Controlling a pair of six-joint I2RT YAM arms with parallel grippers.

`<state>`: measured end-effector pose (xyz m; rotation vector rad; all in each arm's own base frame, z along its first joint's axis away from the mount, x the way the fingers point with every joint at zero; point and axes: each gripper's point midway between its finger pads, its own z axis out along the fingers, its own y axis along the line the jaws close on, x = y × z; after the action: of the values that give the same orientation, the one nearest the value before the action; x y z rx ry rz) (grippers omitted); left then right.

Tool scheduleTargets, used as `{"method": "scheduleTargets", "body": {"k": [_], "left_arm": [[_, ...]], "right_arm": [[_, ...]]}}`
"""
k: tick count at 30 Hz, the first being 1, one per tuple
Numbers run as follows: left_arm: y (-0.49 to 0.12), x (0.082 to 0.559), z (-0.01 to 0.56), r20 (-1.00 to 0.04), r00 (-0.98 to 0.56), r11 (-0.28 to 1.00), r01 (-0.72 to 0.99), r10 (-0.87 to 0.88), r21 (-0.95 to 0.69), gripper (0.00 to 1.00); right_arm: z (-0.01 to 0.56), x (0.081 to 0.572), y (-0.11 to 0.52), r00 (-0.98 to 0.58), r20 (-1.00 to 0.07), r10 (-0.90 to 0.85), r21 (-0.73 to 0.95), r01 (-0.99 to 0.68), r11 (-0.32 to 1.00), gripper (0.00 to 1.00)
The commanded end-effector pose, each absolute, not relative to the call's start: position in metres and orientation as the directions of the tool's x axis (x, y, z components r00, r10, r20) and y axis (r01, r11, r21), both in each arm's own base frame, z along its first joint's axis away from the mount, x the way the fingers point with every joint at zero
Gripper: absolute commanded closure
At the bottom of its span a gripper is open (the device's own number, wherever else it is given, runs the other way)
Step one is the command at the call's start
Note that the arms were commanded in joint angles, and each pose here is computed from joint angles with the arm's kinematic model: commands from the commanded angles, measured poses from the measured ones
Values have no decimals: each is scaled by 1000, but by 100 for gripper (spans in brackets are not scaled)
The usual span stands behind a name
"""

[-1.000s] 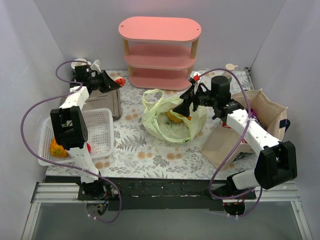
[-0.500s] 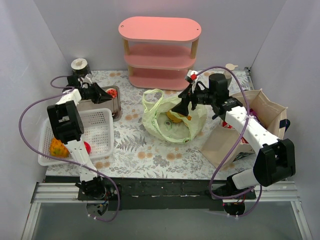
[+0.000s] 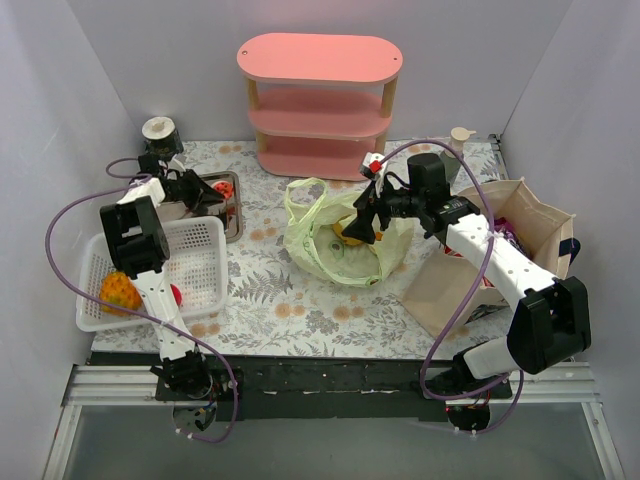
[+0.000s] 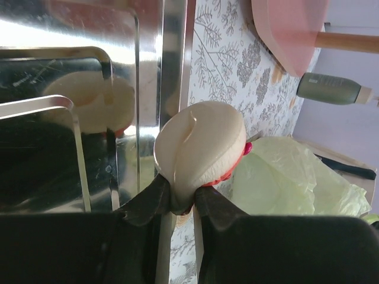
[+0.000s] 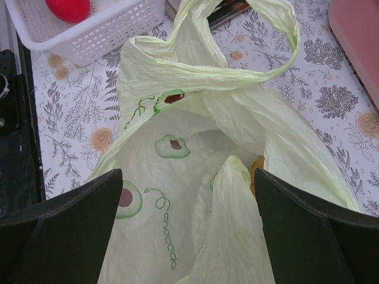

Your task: Untie the knot of the grocery bags and take out the mixed food

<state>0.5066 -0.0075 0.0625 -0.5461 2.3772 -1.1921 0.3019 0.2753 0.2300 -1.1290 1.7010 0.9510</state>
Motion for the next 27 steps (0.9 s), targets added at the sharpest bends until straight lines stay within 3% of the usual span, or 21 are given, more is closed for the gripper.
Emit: {"method": "scheduleTargets", "body": {"k": [1,4,9,19,27], "left_arm": [[9,519,63,-221,-806,573,-170,-549,-802,88],[11,517,60,-200,-802,562,-193,-563,-804,80],[20,508,47,-174,-793,569,-246,-584,-785,73],[26,504,52,-191,-788,583,-245,-585,-774,54],[27,507,77,-259,-779,603,-184,-571,-776,48]], "right_arm": [[251,305,277,-153,-945,-288,66,-955,289,2],[254,309,279,-138,-947,-289,52,-957,286,2],[261,316,281,-115,-952,-283,30,-957,288,2],[259,314,284,-119,-955,-270,41,-960,277,2],[252,308,280,-120,-954,-275,39,-958,283,2]]}}
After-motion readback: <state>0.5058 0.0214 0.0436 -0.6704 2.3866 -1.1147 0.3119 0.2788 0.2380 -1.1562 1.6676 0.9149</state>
